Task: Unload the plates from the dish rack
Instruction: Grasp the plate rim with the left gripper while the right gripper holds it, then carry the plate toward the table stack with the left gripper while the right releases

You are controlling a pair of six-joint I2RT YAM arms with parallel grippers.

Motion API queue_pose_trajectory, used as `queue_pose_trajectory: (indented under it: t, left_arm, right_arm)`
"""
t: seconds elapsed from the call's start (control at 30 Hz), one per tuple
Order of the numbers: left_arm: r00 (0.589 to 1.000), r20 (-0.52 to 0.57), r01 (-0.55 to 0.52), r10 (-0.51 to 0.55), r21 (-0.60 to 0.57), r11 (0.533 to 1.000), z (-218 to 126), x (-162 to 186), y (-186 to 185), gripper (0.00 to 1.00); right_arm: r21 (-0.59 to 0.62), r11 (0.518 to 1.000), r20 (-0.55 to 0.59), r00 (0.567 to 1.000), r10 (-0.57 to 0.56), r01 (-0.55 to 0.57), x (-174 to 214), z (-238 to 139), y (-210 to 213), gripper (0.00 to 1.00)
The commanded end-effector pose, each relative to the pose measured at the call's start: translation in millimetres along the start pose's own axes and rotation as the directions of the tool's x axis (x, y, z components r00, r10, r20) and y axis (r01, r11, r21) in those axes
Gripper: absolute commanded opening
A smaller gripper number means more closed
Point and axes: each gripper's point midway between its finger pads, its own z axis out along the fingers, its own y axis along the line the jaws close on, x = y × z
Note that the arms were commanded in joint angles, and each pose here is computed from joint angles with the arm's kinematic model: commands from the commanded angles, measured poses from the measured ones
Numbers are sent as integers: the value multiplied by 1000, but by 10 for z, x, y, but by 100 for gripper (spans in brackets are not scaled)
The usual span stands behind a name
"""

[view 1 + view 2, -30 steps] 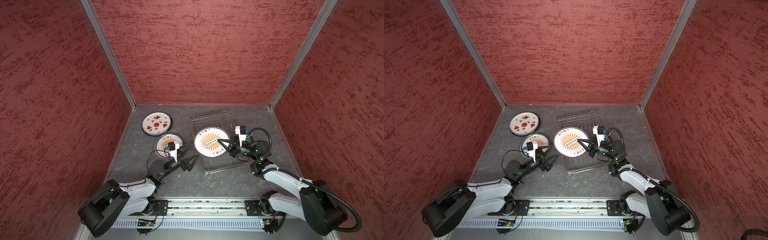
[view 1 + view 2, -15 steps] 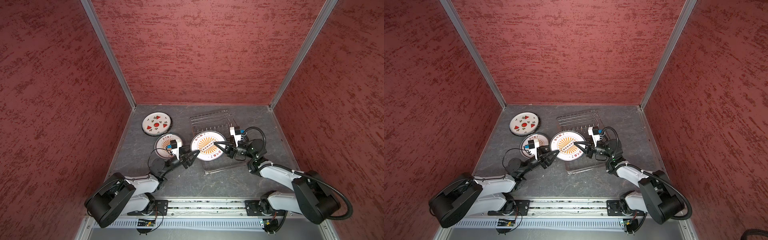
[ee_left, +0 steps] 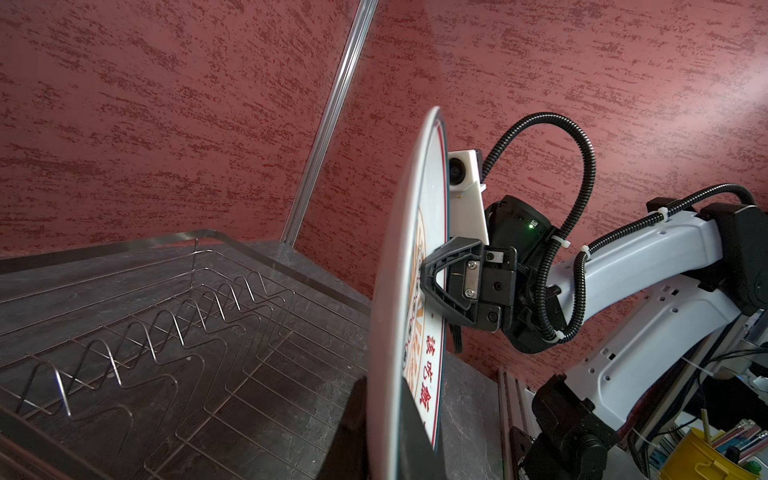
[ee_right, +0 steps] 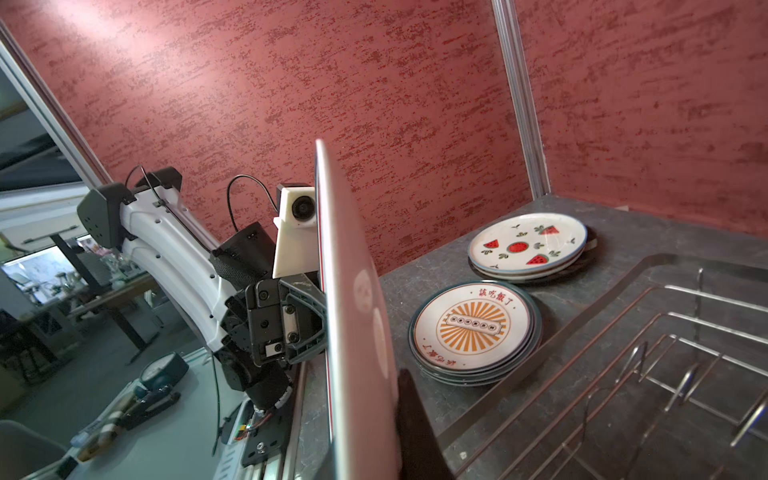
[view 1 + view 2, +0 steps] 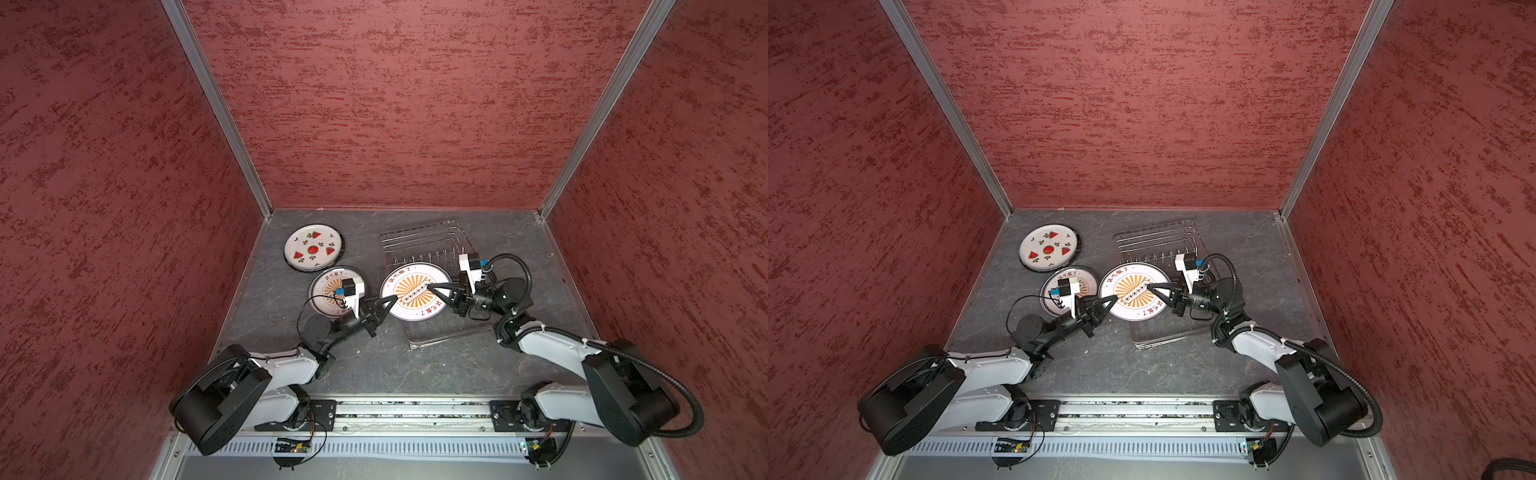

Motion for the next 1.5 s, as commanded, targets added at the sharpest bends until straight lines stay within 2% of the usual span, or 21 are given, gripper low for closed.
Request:
queue_pose_trajectory:
  t: [0.0,0.27,0.33,0.37,0.4,0.47,0.5,0.67,0.9,1.1,1.27,1.47]
  left_arm:
    - [1000,4,-14,14,25,1000,56,-88,-66,10]
    - [1000,4,-3,2,19,1000,45,-88,-66,1]
    - [1000,11,0,-1,19,1000,39,-103,-70,1]
    - [1000,14,4,-5,16,1000,30,-107,-69,0]
    - [1000,15,4,-4,21,1000,22,-109,-86,0]
    - [1000,18,1,-1,27,1000,11,-113,-107,0]
    - [1000,18,1,-1,28,1000,7,-115,-115,0]
    - [1000,25,2,-2,19,1000,-13,-123,-110,0]
    - [999,34,7,-7,-20,1000,-14,-140,-43,0]
    - [996,73,54,-44,-139,989,-85,-190,148,0]
    - [991,118,92,-66,-223,971,-215,-256,272,0]
    - [981,162,151,-104,-314,937,-369,-312,444,0]
  right_arm:
    - [-12,998,44,997,-64,64,-204,62,69,6]
    - [-9,998,37,998,-60,60,-186,75,48,10]
    - [-15,998,32,998,-57,57,-175,82,54,14]
    - [-16,998,31,998,-58,58,-169,83,52,20]
    - [-16,998,30,998,-57,58,-169,85,50,34]
    - [-10,999,30,999,-45,46,-163,84,37,80]
    - [6,1000,32,999,-29,29,-167,86,5,99]
    - [71,997,35,999,19,-21,-179,106,-131,99]
    - [37,999,44,999,-2,1,-185,89,-46,99]
    - [61,998,63,997,-35,31,-221,40,-21,99]
    - [174,982,161,982,-95,67,-351,-113,-75,99]
    - [232,969,198,971,-133,86,-423,-200,-88,99]
